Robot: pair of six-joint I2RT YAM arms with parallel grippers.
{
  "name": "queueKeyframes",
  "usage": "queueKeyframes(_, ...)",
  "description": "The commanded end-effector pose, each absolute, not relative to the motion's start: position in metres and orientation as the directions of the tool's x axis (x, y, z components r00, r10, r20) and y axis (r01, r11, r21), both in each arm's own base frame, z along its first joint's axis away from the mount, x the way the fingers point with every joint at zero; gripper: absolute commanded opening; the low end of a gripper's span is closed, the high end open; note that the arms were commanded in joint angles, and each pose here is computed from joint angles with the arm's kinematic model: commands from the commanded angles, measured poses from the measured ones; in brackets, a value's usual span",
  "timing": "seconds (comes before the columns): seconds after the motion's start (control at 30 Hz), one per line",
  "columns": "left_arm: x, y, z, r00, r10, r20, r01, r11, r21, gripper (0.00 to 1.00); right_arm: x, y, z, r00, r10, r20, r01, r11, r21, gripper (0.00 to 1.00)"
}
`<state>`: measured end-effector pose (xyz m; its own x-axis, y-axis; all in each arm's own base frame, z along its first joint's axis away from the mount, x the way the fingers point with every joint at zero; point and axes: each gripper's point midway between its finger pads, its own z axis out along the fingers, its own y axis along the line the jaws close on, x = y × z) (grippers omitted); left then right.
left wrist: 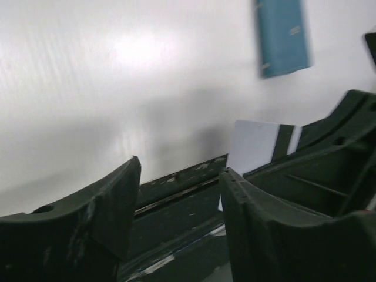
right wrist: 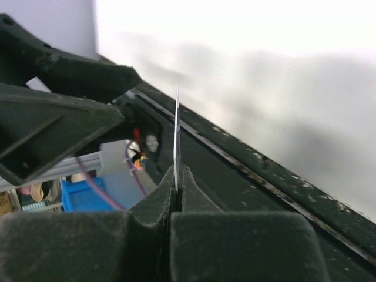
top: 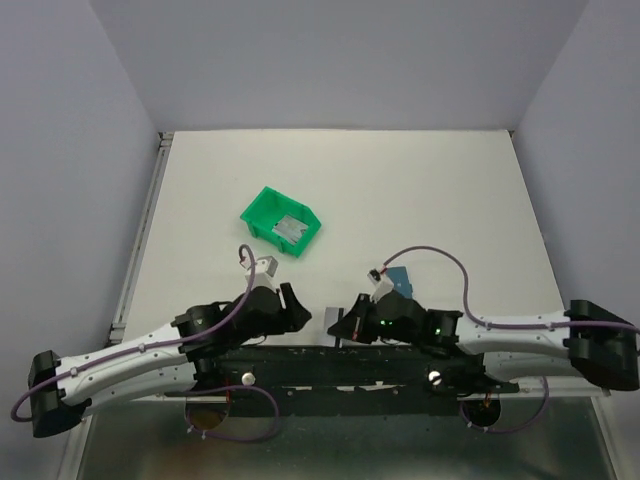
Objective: Put the credit cards into the card holder
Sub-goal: Pick up the credit card at the corner of the board.
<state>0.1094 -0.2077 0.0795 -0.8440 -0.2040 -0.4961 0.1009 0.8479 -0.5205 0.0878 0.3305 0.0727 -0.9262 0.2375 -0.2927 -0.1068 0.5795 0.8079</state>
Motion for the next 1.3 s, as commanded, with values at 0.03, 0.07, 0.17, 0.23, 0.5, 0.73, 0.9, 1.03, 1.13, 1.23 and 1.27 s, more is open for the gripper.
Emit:
queueKeyframes(0.03,0.146,-0.21,0.185,-0.637,-0.355,-0.684,0.26,0.736,-0.624,0.75,0.117,0.3,0.121,-0.848,0.199,-0.491,-0.289,0.602,0.744,0.0)
queueKeyframes(0.07,0.147,-0.214,0.2,-0.615,-0.367,-0.697,0.297,0.711,-0.637,0.78,0.115,0.301,0.135,-0.856,0.176,-0.486,-0.327,0.542,0.774,0.0)
queueKeyframes(0.17,0.151,-0.222,0.243,-0.55,-0.408,-0.729,0.391,0.645,-0.657,0.83,0.118,0.302,0.177,-0.847,0.133,-0.515,-0.436,0.379,0.816,0.0)
queueKeyframes(0.23,0.152,-0.227,0.262,-0.529,-0.415,-0.741,0.433,0.618,-0.656,0.84,0.115,0.306,0.198,-0.837,0.078,-0.541,-0.497,0.305,0.813,0.0)
queueKeyframes(0.5,0.157,-0.246,0.289,-0.527,-0.389,-0.756,0.512,0.564,-0.648,0.77,0.092,0.324,0.266,-0.81,-0.01,-0.587,-0.587,-0.012,0.81,0.0)
queueKeyframes(0.73,0.16,-0.256,0.295,-0.569,-0.405,-0.716,0.537,0.477,-0.696,0.59,0.091,0.324,0.29,-0.79,0.003,-0.613,-0.611,-0.072,0.788,0.0)
queueKeyframes(0.9,0.148,-0.269,0.304,-0.605,-0.396,-0.691,0.586,0.366,-0.723,0.49,0.097,0.323,0.289,-0.795,0.023,-0.607,-0.607,-0.055,0.793,0.0)
queueKeyframes(1.03,0.144,-0.27,0.308,-0.622,-0.403,-0.671,0.585,0.33,-0.741,0.59,0.099,0.322,0.287,-0.797,0.029,-0.603,-0.604,-0.046,0.796,0.0)
queueKeyframes(1.13,0.144,-0.266,0.312,-0.611,-0.423,-0.669,0.584,0.329,-0.742,0.72,0.099,0.322,0.285,-0.797,0.022,-0.603,-0.603,-0.038,0.796,0.0)
queueKeyframes(1.23,0.145,-0.263,0.316,-0.604,-0.434,-0.668,0.584,0.329,-0.742,0.75,0.099,0.322,0.286,-0.795,0.015,-0.607,-0.607,-0.036,0.794,0.0)
queueKeyframes(1.27,0.145,-0.262,0.317,-0.604,-0.437,-0.667,0.583,0.328,-0.743,0.75,0.098,0.322,0.287,-0.794,0.011,-0.608,-0.608,-0.038,0.793,0.0)
